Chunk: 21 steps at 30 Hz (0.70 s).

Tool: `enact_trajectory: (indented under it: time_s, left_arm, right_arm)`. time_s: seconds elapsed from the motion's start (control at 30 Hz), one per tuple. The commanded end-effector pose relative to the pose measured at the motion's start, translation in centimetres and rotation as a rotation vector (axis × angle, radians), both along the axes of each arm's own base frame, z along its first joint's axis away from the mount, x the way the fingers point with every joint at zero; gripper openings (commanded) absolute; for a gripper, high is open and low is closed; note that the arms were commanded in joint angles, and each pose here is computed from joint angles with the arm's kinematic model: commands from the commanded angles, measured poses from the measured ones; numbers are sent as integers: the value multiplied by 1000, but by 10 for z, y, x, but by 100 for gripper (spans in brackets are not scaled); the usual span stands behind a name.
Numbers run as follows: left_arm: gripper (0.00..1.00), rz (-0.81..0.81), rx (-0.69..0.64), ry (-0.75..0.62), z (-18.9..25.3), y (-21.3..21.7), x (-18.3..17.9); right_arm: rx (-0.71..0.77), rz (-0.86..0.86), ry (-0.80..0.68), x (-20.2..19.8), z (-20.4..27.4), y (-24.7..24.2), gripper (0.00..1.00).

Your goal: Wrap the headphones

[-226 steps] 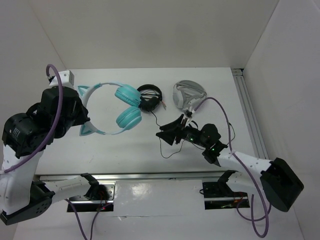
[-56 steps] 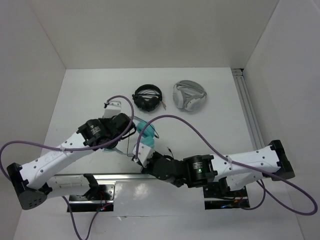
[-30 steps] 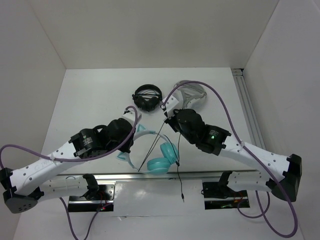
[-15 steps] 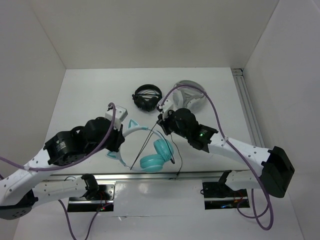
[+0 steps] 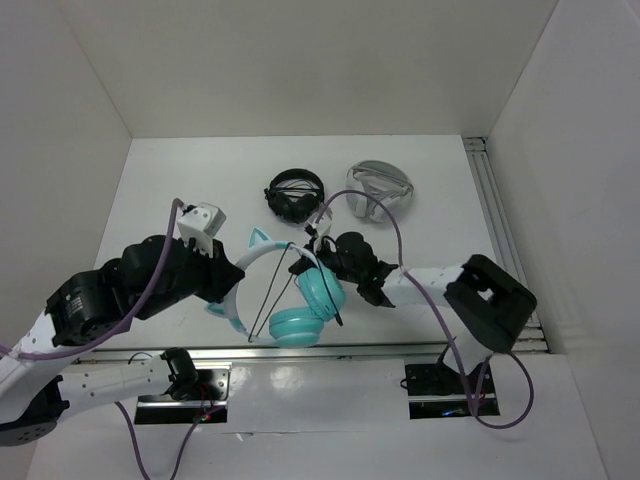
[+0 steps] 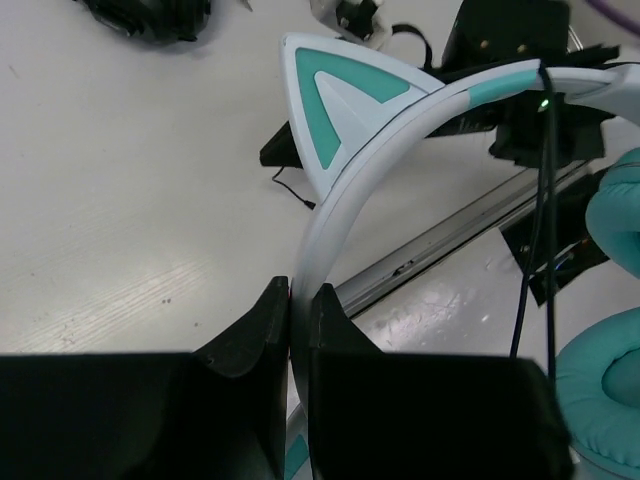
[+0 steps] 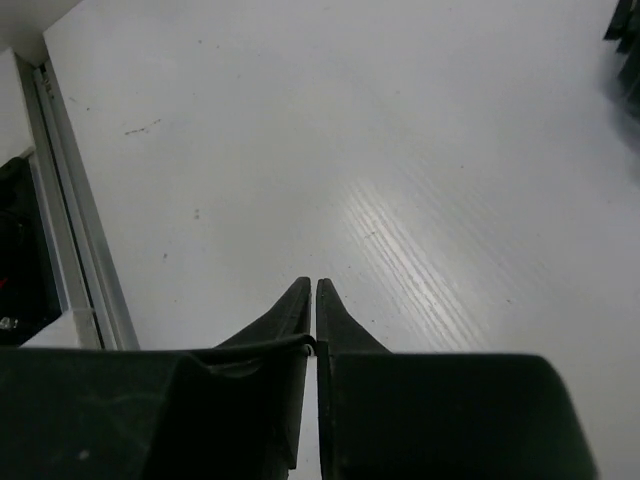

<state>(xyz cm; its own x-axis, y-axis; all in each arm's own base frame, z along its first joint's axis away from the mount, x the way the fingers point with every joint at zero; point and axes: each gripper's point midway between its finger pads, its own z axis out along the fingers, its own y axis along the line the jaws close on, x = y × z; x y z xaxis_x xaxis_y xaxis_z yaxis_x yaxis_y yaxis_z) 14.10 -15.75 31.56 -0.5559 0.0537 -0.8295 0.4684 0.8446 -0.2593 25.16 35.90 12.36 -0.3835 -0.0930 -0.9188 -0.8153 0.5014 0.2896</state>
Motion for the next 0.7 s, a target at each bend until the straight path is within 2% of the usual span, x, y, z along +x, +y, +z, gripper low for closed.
enact_trajectory:
  time_s: [0.0, 0.17, 0.33, 0.47, 0.67]
  left_arm:
    - [0, 81, -247, -65, 57, -9, 9]
    - [0, 158, -275, -72, 62, 2, 14]
    - [0, 250, -303, -72, 66, 16, 18]
    - [0, 273, -316, -80, 69, 21, 19]
    - [0, 295, -324, -59, 64, 21, 19]
  right_arm:
    - [172, 31, -1, 3, 14, 25, 7]
    - [171, 31, 104, 3, -40, 34, 0]
    - [235, 55, 149, -3, -50, 40, 0]
    - [242, 85, 172, -10, -58, 41, 5]
    - [215, 109, 218, -17, -78, 46, 8]
